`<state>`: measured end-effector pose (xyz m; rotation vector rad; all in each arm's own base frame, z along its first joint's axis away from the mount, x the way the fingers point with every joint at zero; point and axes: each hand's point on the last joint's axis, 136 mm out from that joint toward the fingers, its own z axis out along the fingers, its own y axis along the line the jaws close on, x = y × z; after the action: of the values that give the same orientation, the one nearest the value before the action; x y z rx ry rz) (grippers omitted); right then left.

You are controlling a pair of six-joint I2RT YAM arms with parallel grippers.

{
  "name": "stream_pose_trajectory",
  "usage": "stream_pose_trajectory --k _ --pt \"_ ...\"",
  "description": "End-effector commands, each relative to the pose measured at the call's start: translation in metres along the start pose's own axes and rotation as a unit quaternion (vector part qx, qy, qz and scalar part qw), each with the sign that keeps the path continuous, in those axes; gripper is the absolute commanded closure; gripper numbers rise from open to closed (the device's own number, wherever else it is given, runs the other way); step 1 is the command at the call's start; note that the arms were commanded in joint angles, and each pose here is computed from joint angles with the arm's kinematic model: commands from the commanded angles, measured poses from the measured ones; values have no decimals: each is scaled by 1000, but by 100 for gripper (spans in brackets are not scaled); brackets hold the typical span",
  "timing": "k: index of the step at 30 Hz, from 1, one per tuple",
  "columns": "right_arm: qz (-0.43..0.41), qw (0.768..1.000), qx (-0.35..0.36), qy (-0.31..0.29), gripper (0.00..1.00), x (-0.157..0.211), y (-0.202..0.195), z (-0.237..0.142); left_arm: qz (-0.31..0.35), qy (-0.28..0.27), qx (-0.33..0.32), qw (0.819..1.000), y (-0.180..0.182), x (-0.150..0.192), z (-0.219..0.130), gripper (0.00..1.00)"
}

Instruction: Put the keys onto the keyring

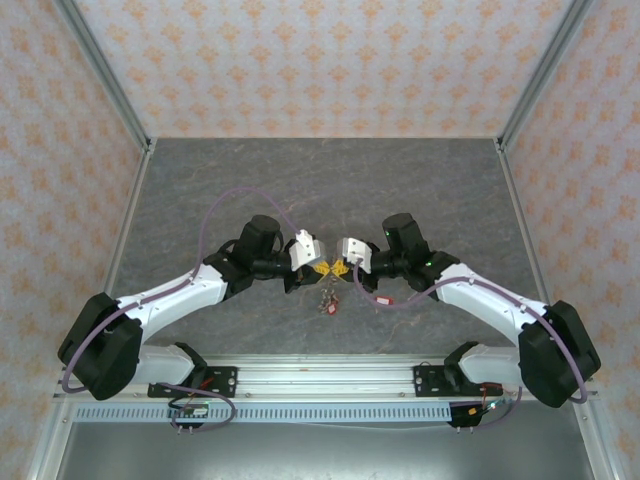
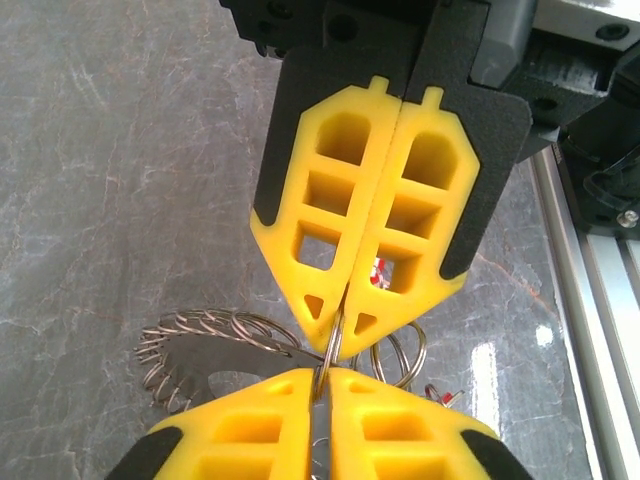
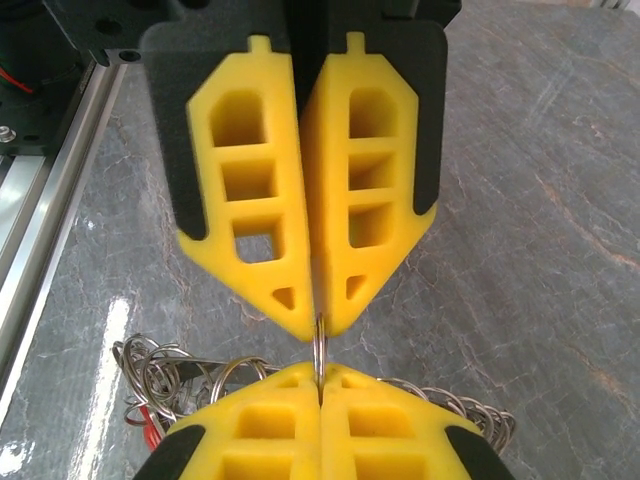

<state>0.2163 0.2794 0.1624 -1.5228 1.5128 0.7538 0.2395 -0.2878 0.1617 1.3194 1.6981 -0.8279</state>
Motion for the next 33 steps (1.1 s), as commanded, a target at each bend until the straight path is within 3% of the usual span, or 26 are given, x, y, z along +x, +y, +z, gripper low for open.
stream_pose_trajectory --k 1,8,25,33 --pt "-17 999 2 -36 100 -14 -2 -3 7 9 5 1000 -3 4 2 83" --pt "-13 999 -7 -51 100 -19 -1 -3 9 6 14 1000 -3 2 4 79" --pt "-8 999 -8 -45 100 -16 -1 -2 18 -16 -21 999 2 -10 -6 78" --pt "-4 998 -12 -66 100 -24 -1 -2 8 -11 1 1000 -3 -8 -2 79"
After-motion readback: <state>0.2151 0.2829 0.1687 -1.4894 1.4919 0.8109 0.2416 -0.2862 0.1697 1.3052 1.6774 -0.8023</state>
